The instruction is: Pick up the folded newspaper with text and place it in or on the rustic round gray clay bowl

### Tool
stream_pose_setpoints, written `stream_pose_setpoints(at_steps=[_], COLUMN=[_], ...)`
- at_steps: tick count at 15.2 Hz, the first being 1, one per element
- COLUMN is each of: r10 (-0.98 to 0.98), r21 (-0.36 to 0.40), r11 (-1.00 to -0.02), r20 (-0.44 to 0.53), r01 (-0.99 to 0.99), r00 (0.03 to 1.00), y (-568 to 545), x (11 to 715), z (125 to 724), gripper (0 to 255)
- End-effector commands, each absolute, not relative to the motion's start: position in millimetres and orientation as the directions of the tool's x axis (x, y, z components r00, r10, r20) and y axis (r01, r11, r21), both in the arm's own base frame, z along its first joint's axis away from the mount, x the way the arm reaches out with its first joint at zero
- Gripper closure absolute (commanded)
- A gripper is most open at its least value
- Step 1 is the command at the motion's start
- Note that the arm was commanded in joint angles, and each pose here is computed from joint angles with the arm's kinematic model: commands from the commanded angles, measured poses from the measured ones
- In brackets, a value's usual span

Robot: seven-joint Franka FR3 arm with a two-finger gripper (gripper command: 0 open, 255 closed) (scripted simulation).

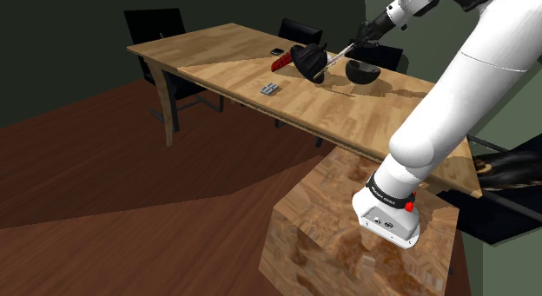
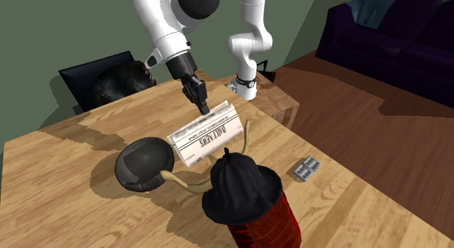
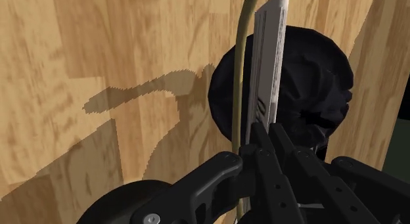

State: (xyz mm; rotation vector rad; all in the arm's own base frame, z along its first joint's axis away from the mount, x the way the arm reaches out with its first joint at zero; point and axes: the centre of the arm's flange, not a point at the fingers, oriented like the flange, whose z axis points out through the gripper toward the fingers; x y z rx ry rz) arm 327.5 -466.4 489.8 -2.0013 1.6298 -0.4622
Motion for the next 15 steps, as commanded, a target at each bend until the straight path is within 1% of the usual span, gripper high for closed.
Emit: stream_pose_setpoints(at_steps=[1,3,15], r10=[-0.974,-0.974,-0.974], r21=[-0.583,-0.583,-0.583], r11=[-0.146,-0.146,-0.146], r20=[-0.057,-0.057,-0.057], r01=[-0.799,-0.799,-0.799], r00=[0.220,0.220,0.220], y=[-466.4,-466.4,-614.6], x=[327.8,327.8,280.5], z=[502.1,509.7,539.8], gripper=[255,255,255])
